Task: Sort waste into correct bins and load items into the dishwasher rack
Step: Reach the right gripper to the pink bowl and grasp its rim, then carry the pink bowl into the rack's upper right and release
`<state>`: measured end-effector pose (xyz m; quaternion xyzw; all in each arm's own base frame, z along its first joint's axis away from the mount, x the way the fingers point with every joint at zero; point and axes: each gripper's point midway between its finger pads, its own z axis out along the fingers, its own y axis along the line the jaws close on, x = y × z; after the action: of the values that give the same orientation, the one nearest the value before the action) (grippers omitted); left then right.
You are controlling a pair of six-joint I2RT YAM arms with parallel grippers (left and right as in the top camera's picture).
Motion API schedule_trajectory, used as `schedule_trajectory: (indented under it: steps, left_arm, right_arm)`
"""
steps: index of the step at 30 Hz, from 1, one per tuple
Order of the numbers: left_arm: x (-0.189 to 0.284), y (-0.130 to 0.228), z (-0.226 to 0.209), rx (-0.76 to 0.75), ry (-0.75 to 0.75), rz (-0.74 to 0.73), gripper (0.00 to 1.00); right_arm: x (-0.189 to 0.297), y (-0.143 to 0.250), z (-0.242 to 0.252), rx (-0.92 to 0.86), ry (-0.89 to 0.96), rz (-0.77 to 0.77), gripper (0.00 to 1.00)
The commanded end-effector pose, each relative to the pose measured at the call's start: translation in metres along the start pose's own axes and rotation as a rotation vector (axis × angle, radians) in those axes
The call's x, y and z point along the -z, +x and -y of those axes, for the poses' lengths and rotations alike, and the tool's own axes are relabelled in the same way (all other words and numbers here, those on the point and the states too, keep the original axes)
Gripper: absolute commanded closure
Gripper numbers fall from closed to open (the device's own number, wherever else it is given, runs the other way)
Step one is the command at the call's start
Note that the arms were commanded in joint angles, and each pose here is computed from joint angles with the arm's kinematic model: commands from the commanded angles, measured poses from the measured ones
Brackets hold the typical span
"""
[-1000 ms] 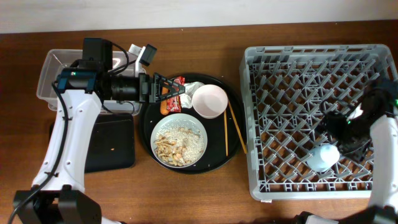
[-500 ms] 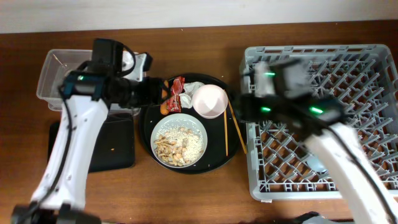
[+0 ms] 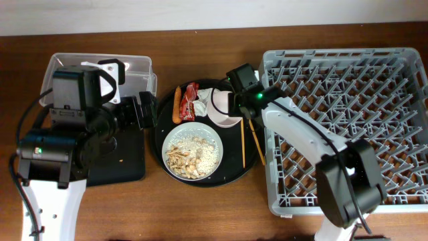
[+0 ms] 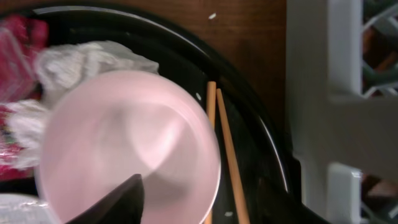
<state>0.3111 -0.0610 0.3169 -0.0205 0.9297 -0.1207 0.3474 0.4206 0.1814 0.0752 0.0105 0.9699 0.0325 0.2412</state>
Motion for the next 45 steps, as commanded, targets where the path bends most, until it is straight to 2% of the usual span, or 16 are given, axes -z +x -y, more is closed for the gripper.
schedule_trajectory:
  steps: [1,5,7,8,11,15,21,22,25,27,30,37,45]
  left_arm:
    - [0.005,-0.004,-0.003,0.005,-0.021,0.022,0.01]
    - [0.005,-0.004,-0.003,0.005,-0.021,0.022,0.01]
    - [0.005,-0.004,-0.003,0.005,-0.022,0.021,0.01]
    - [0.005,-0.004,-0.003,0.005,-0.022,0.020,0.01]
    - [0.005,-0.004,-0.003,0.005,-0.022,0.020,0.01]
    - [0.005,-0.004,-0.003,0.005,-0.022,0.019,0.01]
    - [0.005,-0.004,-0.003,0.005,-0.022,0.019,0.01]
    - [0.005,-0.004,-0.003,0.005,-0.022,0.019,0.01]
    - [0.005,-0.004,-0.003,0.005,-0.022,0.019,0.01]
    - [0.005,-0.004,-0.003,0.005,-0.022,0.019,0.01]
    - [0.005,-0.004,-0.003,0.005,-0.022,0.019,0.01]
    - [0.005,-0.004,-0.003,0.005,-0.022,0.019,0.01]
    - [0.005,-0.004,-0.003,0.005,-0.022,0.019,0.01]
  right_arm:
    - [-0.026,0.010,0.006,-0.028,0.047,-0.033,0.54]
    - [-0.032,0.014,0.008,-0.026,0.055,-0.045,0.62]
    - [-0.030,0.012,0.007,-0.026,0.050,-0.042,0.82]
    - [-0.028,0.011,0.007,-0.026,0.048,-0.037,0.87]
    - [-0.014,0.000,0.005,0.008,0.033,-0.007,0.96]
    - [0.028,-0.024,0.001,0.023,-0.002,0.069,0.96]
    - [0.120,-0.059,0.003,0.065,-0.053,0.249,0.96]
    - [0.137,-0.065,0.014,0.055,-0.011,0.296,0.96]
    - [0.186,-0.079,0.072,-0.007,0.272,0.442,0.96]
    - [0.220,-0.080,0.122,-0.047,0.552,0.517,0.96]
    - [0.237,-0.070,0.163,-0.045,0.797,0.498,0.96]
    - [0.215,-0.053,0.229,-0.044,1.080,0.348,0.96]
    - [0.179,-0.045,0.272,-0.074,1.177,0.220,0.96]
